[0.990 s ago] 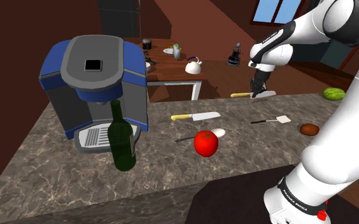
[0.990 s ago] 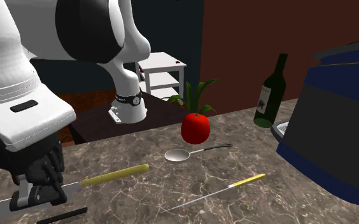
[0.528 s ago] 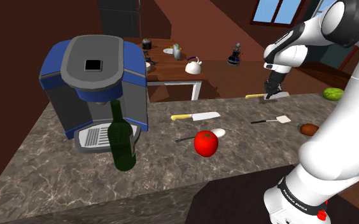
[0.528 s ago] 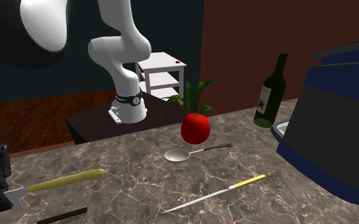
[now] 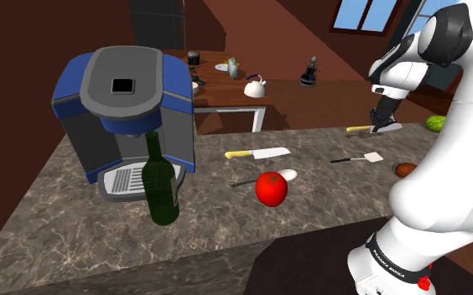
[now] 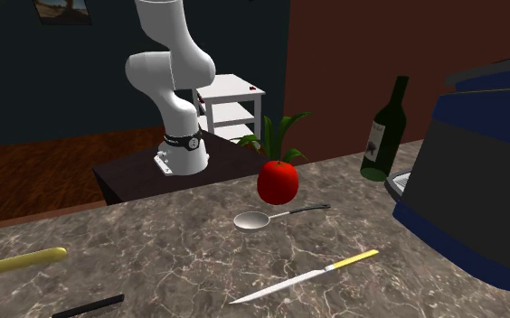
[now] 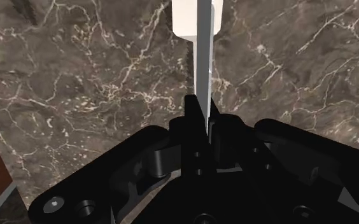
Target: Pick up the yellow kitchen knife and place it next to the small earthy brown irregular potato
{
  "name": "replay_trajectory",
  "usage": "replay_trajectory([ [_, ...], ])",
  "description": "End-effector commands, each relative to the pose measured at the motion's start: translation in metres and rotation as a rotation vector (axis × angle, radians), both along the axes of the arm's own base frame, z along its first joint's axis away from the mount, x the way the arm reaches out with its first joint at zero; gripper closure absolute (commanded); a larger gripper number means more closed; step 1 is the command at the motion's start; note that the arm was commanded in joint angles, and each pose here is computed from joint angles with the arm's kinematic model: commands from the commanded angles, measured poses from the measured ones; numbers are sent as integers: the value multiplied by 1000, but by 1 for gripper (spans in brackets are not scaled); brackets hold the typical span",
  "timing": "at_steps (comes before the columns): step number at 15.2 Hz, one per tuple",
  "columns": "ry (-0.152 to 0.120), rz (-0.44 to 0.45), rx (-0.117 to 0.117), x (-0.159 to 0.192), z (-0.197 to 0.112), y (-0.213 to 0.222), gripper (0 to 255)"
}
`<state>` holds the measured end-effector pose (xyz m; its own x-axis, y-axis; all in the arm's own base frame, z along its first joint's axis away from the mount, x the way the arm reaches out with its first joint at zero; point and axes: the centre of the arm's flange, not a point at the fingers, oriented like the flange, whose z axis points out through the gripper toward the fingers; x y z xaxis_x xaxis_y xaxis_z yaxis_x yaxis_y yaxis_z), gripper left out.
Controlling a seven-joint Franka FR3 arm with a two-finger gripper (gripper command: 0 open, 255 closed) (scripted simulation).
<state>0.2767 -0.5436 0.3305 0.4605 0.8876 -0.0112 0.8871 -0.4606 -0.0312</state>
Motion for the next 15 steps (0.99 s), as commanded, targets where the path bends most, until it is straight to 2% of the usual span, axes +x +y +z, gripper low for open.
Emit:
replay_trajectory([
  [1,0,2,0,-17,0,-20,255],
  [15,0,2,0,-137,0,-160,255],
])
